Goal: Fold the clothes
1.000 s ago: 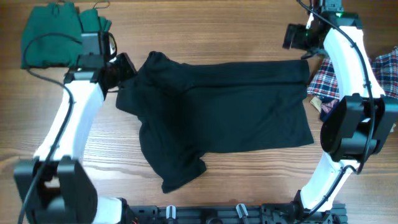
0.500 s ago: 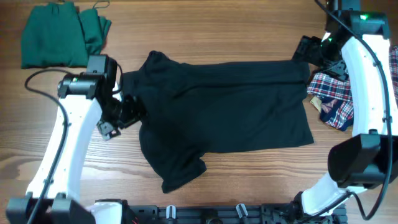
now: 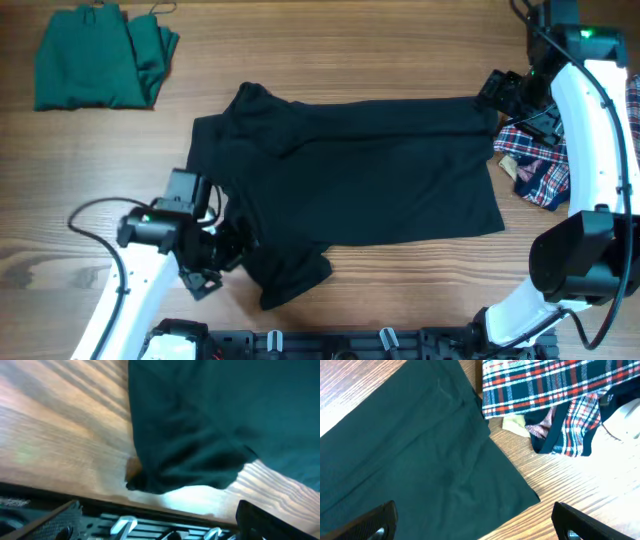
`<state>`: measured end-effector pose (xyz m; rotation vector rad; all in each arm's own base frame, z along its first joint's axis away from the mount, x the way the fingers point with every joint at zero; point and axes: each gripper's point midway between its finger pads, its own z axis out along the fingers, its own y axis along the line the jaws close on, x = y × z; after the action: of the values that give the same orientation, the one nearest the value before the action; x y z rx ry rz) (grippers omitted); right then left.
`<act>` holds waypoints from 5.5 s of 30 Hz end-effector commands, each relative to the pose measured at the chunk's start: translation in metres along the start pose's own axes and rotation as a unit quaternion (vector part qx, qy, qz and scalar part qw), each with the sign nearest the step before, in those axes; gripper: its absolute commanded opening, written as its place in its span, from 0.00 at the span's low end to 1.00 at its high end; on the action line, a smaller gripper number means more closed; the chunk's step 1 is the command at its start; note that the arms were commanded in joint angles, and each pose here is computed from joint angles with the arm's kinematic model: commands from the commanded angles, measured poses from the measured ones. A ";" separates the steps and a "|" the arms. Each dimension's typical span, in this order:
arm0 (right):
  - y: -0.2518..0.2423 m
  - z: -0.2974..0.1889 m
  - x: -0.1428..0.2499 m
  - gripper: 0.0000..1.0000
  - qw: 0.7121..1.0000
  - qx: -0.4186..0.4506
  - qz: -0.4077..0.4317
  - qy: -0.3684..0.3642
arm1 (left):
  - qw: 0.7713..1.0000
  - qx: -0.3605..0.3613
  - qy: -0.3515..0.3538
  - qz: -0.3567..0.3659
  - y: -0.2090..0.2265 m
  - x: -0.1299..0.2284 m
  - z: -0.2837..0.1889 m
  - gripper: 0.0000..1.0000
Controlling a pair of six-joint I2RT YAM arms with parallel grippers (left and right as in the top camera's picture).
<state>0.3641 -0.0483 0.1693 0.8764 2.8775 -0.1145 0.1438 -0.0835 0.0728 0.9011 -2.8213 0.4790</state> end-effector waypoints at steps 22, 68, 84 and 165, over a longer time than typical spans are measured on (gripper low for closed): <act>-0.046 0.017 -0.009 1.00 0.996 0.020 0.085 0.011 | 0.993 0.058 0.096 -0.034 0.013 0.024 0.079 0.64; -0.090 0.126 0.139 1.00 0.971 0.008 0.214 0.106 | 0.992 0.070 0.102 -0.005 -0.005 0.019 0.098 0.04; -0.046 0.152 0.126 1.00 0.977 -0.135 0.151 0.068 | 0.992 0.071 0.101 -0.004 -0.006 0.018 0.098 0.04; 0.037 0.106 0.001 0.04 0.948 -0.265 0.084 -0.158 | 0.898 0.091 -0.412 0.128 -0.107 -0.175 -0.024 0.04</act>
<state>0.3897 -0.0215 0.0675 0.8475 2.3593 0.5319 0.3403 -0.0702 0.0778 0.9120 -3.7063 0.5685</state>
